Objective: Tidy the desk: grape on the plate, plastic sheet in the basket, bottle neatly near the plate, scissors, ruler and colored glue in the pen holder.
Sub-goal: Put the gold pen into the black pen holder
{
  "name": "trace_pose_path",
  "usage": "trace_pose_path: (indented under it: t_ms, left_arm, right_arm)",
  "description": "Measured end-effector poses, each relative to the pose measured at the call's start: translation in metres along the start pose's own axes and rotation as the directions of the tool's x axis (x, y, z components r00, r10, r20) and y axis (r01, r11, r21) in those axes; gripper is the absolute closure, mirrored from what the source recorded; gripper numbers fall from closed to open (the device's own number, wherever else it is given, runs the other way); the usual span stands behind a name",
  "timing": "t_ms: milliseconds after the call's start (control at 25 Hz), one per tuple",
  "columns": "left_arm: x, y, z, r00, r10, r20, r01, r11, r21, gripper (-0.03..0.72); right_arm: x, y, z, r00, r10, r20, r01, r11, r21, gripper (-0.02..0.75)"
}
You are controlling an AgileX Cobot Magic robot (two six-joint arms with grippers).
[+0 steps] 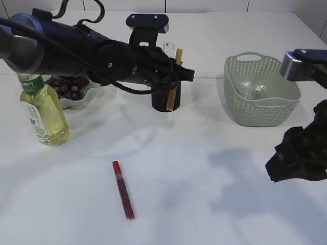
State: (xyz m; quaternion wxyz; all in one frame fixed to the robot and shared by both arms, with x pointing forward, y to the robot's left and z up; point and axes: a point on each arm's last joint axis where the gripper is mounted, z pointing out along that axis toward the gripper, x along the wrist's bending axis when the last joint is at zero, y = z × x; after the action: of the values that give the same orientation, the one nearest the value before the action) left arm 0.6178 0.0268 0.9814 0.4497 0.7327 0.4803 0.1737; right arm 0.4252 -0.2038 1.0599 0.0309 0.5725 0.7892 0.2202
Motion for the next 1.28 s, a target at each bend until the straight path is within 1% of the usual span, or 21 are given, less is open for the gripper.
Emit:
trace_pose_path:
  t_ms: [80,160,280,360,400,480,560,680,800,1000,1280]
  left_arm:
    - [-0.001,0.01,-0.001,1.0,0.001,0.031,0.002,0.994,-0.107,0.599]
    - [0.002,0.019,-0.002,0.999,0.001,0.051,0.009,0.98,-0.198,0.599]
    - [0.01,0.034,-0.006,0.997,0.003,0.071,0.02,0.943,-0.333,0.599]
    - [0.018,0.043,-0.009,0.997,0.003,0.079,0.031,0.909,-0.416,0.599]
    - [0.023,0.047,-0.011,0.997,0.001,0.079,0.035,0.892,-0.45,0.599]
    - [0.033,0.051,-0.01,0.997,-0.002,0.073,0.037,0.872,-0.488,0.599]
    - [0.043,0.054,-0.005,0.998,-0.007,0.058,0.036,0.86,-0.509,0.599]
    - [0.053,0.053,0.008,0.999,-0.011,0.042,0.031,0.859,-0.511,0.599]
    - [0.06,0.046,0.024,1.0,-0.004,0.026,0.017,0.867,-0.498,0.598]
    - [0.067,0.034,0.044,1.0,0.013,0.006,-0.009,0.881,-0.472,0.596]
    - [0.072,0.031,0.054,1.0,0.016,-0.004,-0.016,0.884,-0.467,0.595]
  right_arm:
    - [-0.001,0.0,0.0,1.0,-0.008,0.012,0.008,1.0,0.0,0.374]
    - [-0.002,0.0,0.0,1.0,-0.017,0.024,0.017,1.0,0.0,0.374]
    - [-0.003,0.0,0.0,0.999,-0.023,0.033,0.023,1.0,0.001,0.374]
    - [-0.003,0.0,0.0,0.999,-0.024,0.034,0.024,1.0,0.001,0.374]
    - [-0.003,0.0,0.0,0.999,-0.026,0.036,0.026,1.0,0.001,0.374]
    - [-0.003,0.0,0.0,0.999,-0.026,0.036,0.026,1.0,0.0,0.374]
    - [-0.003,0.001,0.0,0.999,-0.026,0.036,0.026,1.0,-0.01,0.374]
    - [-0.003,0.002,0.0,0.999,-0.026,0.037,0.027,0.999,-0.025,0.374]
    - [-0.003,0.002,0.0,0.999,-0.027,0.038,0.028,0.999,-0.025,0.374]
    - [-0.003,0.002,0.0,0.999,-0.027,0.038,0.028,0.999,-0.025,0.374]
    - [-0.003,0.003,0.0,0.999,-0.027,0.039,0.028,0.999,-0.027,0.374]
